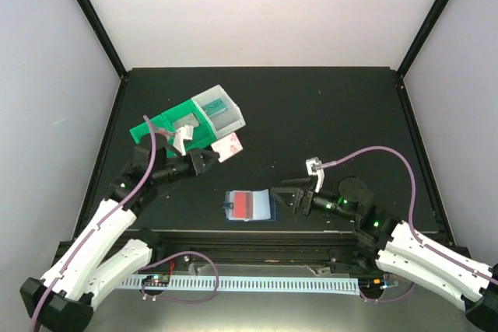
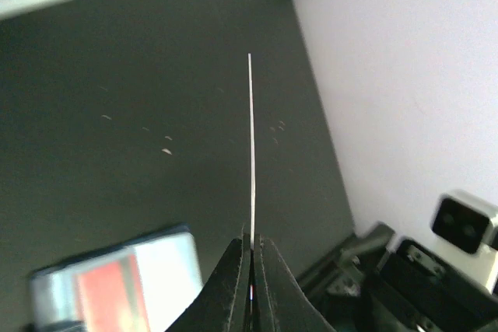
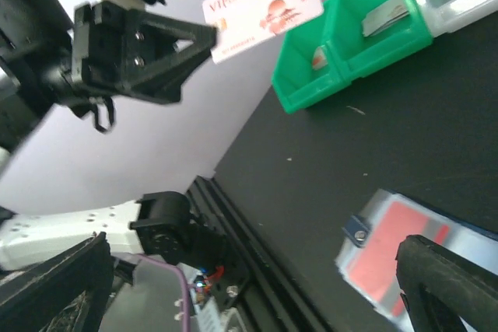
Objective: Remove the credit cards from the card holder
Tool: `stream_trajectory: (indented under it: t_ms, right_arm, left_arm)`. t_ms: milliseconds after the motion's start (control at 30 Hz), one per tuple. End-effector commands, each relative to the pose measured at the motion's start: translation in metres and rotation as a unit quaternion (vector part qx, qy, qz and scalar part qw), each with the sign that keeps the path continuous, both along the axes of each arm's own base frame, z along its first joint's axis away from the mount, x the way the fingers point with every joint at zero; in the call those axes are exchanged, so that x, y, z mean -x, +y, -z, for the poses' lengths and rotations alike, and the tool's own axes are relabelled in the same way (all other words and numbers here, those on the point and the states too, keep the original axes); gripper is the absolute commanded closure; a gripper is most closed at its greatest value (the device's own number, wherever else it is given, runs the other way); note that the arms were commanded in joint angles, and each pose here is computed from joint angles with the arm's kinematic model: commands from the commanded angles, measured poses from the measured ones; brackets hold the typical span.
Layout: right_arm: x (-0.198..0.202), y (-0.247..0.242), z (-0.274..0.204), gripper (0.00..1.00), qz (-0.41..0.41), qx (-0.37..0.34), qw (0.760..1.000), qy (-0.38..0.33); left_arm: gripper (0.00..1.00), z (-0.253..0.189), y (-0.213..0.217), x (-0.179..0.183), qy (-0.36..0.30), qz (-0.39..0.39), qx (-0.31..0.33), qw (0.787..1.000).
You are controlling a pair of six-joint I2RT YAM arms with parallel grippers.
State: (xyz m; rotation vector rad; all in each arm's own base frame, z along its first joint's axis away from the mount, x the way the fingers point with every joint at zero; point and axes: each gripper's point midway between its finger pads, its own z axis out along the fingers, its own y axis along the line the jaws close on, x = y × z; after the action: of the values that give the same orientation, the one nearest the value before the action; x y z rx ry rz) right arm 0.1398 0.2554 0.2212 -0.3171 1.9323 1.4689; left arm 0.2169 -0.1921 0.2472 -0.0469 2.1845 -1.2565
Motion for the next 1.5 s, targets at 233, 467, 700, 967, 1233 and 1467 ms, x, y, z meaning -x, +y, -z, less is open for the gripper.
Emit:
stream_trajectory:
  t_ms: [233,467,700,967,1233,1467]
  right_arm:
    - [-0.007,-0.016,0.000,0.00,0.037,0.046,0.997,-0.049]
    - [-0.012,-0.016,-0.005,0.00,0.045,0.059,0.996,-0.048]
    - [-0.007,-0.012,-0.017,0.00,0.026,0.056,0.997,-0.052]
    - [-0.009,-0.013,-0.020,0.00,0.028,0.070,0.995,-0.060]
    - [-0.010,-0.011,-0.021,0.00,0.029,0.062,0.996,-0.054]
    - [-0.011,-0.010,-0.007,0.00,0.026,0.082,0.995,-0.049]
  left_arm:
    - [0.98,0.019,0.094,-0.061,0.078,-0.105,-0.122,0.984]
    - [0.98,0.045,0.126,-0.102,0.121,-0.162,-0.124,0.971]
    - [0.98,0.056,0.152,-0.151,0.159,-0.208,-0.145,0.954]
    - [0.98,0.066,0.163,-0.179,0.175,-0.247,-0.138,0.943]
    - [0.98,0.103,0.170,-0.192,0.209,-0.266,-0.144,0.930]
    - [0.98,0.100,0.165,-0.211,0.205,-0.247,-0.136,0.937]
